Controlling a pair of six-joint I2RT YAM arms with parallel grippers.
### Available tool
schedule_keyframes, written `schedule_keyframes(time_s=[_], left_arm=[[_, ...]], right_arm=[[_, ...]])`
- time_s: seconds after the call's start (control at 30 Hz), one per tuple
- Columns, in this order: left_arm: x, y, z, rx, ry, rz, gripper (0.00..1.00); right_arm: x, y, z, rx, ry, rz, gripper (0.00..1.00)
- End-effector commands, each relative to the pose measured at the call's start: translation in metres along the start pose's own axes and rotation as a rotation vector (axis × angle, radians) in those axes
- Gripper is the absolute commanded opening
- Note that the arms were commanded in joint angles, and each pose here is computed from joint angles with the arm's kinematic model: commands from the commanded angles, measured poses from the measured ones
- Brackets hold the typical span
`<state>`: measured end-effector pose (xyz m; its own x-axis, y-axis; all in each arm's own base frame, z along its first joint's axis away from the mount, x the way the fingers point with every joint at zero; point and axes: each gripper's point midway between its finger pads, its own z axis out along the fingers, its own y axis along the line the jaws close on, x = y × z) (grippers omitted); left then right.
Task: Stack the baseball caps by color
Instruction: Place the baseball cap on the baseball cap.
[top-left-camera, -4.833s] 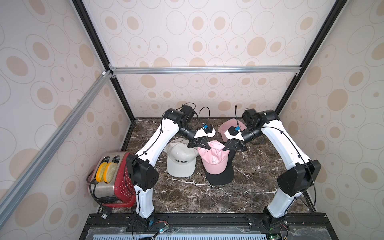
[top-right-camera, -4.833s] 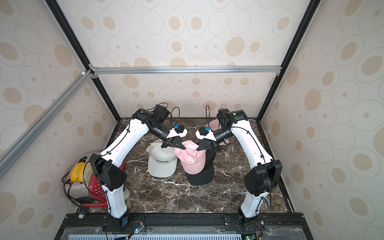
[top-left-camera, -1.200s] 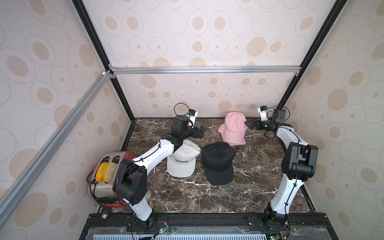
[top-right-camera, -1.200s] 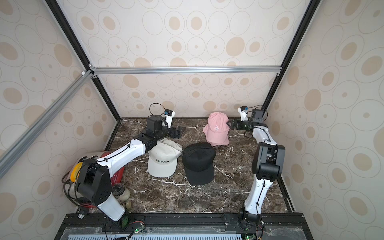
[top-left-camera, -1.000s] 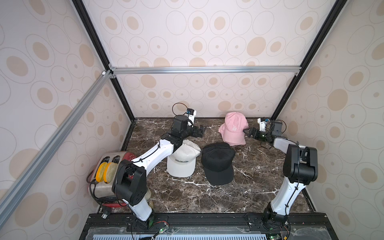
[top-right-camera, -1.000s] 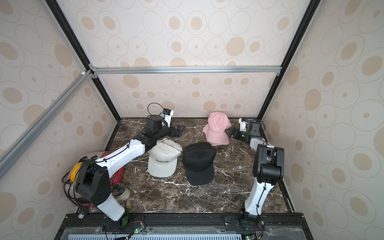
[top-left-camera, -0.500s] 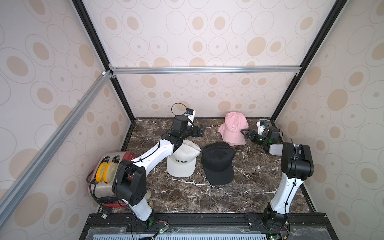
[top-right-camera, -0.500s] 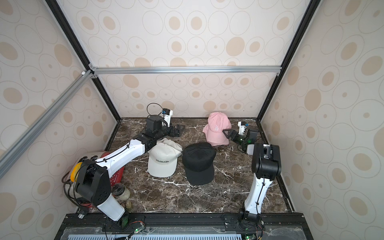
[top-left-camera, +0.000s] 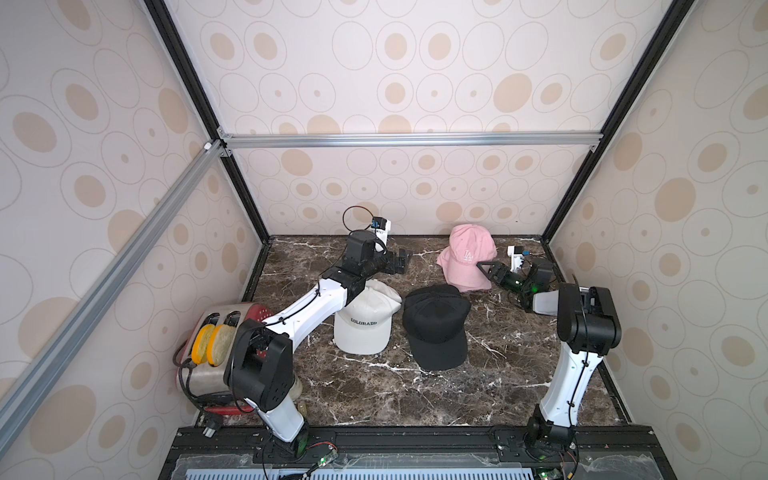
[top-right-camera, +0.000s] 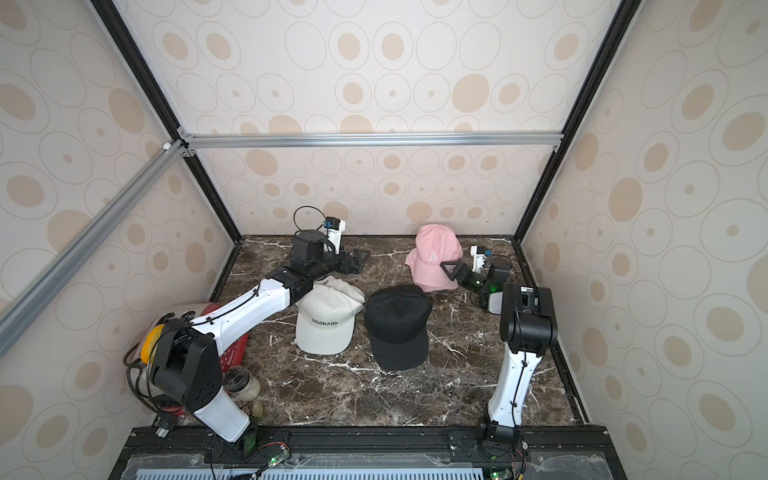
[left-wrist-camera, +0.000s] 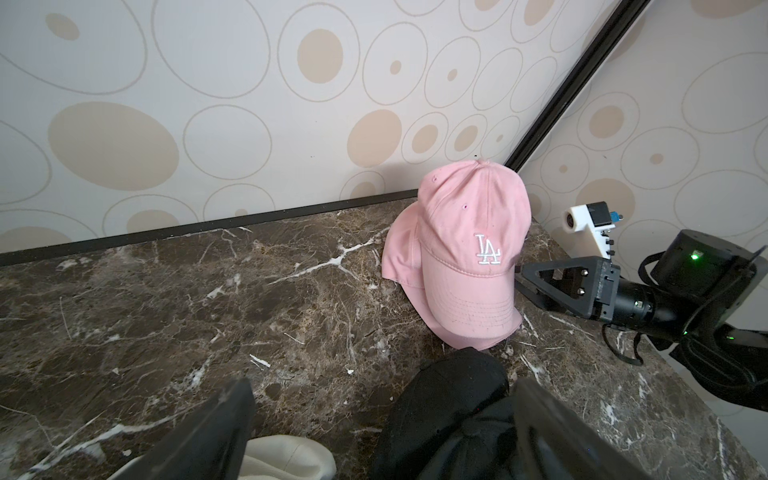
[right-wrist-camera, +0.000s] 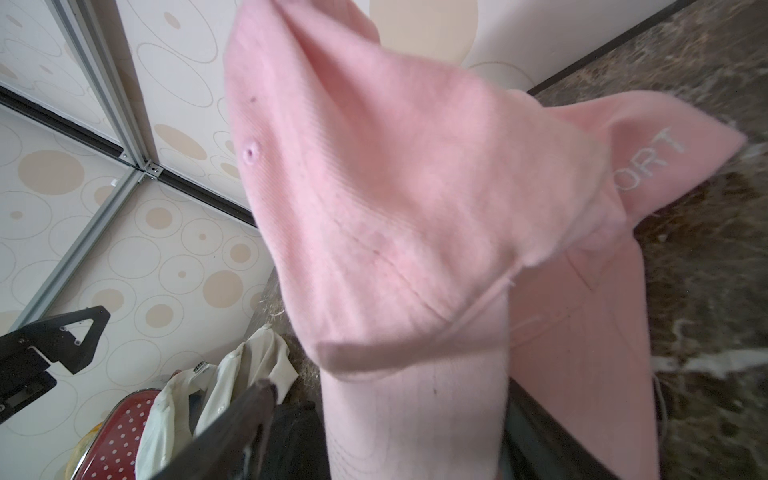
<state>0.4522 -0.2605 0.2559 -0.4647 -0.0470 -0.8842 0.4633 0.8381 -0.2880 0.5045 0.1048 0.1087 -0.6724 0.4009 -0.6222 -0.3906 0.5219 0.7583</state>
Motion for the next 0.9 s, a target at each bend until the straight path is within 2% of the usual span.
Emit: schedule_keyframes(time_s=[0.0, 0.1, 0.23, 0.47, 0.63, 0.7, 0.77, 0.87], left_arm=[[0.0000, 0.0002, 0.0017, -0.007, 0.003, -0.001, 0.99], [-0.0007, 0.0000, 0.0012, -0.006, 0.002, -0.001, 0.99], [0.0001, 0.0006, 0.0016, -0.007, 0.003, -0.001, 0.99], [0.0023, 0.0014, 0.0038, -0.010, 0.009, -0.002, 0.99], [0.0034, 0.0022, 0.0046, -0.012, 0.013, -0.003, 0.99], [0.0042, 0.0023, 0.0050, -0.013, 0.015, -0.001, 0.99], [0.0038, 0.0028, 0.0045, -0.016, 0.014, 0.001, 0.99], [0.0043, 0.0034, 0.0051, -0.018, 0.015, 0.000, 0.99]], right_arm=[[0.0093, -0.0006, 0.0041, -0.037, 0.012, 0.017, 0.78], [0.0089, -0.0011, 0.0048, -0.054, -0.003, 0.029, 0.71], [0.0118, -0.0044, 0.0054, -0.042, 0.005, 0.031, 0.66], [0.0156, -0.0050, 0.0077, -0.073, 0.019, 0.031, 0.47], [0.0162, -0.0047, 0.0082, -0.078, 0.019, 0.029, 0.38], [0.0167, -0.0053, 0.0082, -0.078, 0.020, 0.027, 0.31], [0.0174, -0.0049, 0.0083, -0.083, 0.019, 0.023, 0.20], [0.0168, -0.0039, 0.0090, -0.097, 0.016, 0.023, 0.12]])
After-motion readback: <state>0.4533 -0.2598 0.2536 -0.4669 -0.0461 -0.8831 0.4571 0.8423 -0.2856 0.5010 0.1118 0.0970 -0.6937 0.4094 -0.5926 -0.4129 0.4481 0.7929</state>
